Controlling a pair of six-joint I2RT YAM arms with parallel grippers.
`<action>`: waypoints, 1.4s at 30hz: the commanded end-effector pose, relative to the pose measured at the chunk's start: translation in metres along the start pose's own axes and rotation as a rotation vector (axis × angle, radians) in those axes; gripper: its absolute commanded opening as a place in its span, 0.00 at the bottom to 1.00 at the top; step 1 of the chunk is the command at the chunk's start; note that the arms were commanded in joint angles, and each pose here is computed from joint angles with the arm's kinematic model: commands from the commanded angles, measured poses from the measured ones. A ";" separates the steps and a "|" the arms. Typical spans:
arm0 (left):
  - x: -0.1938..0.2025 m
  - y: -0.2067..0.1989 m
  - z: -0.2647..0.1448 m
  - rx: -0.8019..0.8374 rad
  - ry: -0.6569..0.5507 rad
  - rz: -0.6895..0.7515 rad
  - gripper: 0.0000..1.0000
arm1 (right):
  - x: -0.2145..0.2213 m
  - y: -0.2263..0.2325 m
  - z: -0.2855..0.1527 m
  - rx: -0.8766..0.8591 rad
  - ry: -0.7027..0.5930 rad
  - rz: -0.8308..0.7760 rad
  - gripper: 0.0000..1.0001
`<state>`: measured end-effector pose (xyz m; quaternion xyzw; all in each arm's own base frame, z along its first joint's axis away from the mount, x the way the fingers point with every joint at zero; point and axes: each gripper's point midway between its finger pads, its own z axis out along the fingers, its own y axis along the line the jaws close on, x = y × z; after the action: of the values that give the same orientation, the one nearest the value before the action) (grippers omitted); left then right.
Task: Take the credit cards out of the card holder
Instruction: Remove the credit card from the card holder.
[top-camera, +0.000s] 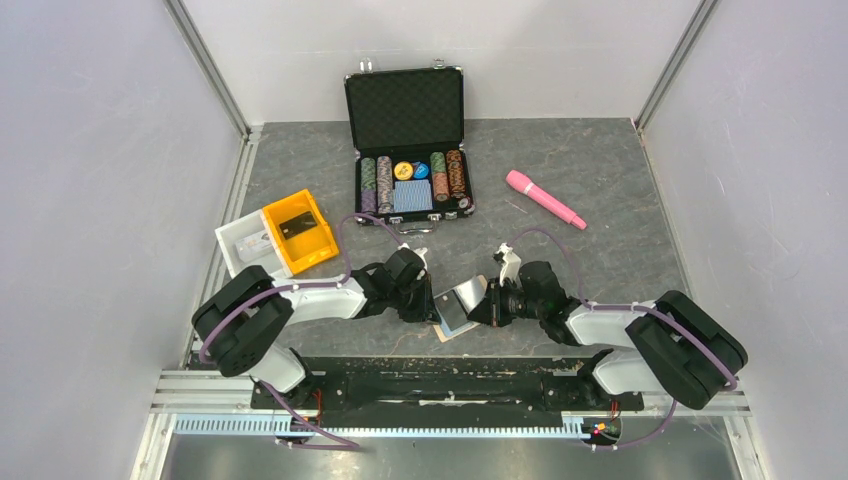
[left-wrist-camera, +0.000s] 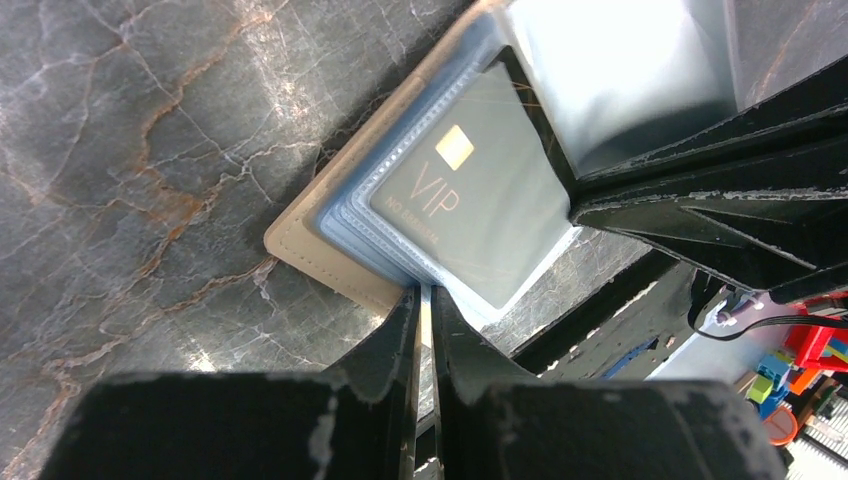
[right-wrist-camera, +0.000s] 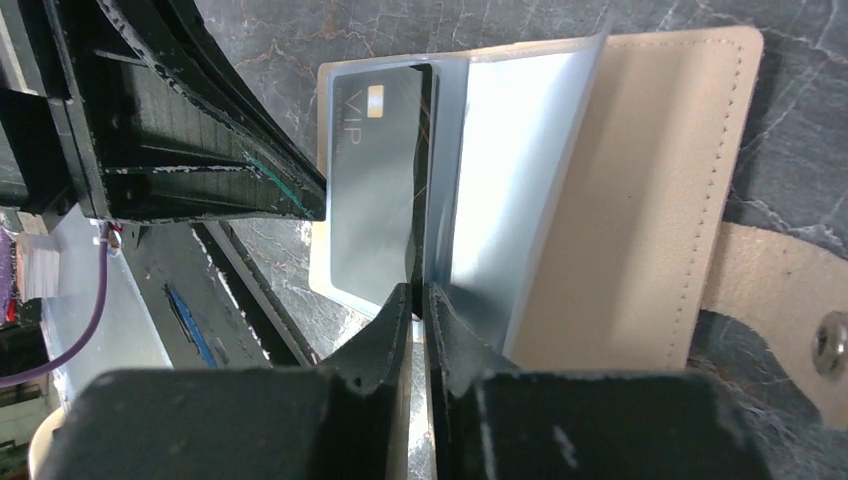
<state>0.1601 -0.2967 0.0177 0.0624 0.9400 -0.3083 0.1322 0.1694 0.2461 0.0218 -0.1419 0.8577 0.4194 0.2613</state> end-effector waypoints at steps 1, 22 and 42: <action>-0.006 -0.004 0.008 0.011 -0.019 -0.013 0.15 | -0.014 0.012 0.002 -0.047 -0.039 -0.028 0.03; 0.003 0.023 0.004 -0.113 0.003 0.016 0.18 | -0.012 0.009 -0.014 -0.055 -0.061 -0.023 0.00; 0.000 0.019 0.000 -0.114 0.009 0.028 0.22 | -0.035 -0.018 -0.037 0.098 -0.153 0.014 0.00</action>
<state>0.1609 -0.2963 0.0184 0.0614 0.9440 -0.2978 0.1284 0.1785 0.2138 0.0371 -0.0952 0.8587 0.4091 0.2937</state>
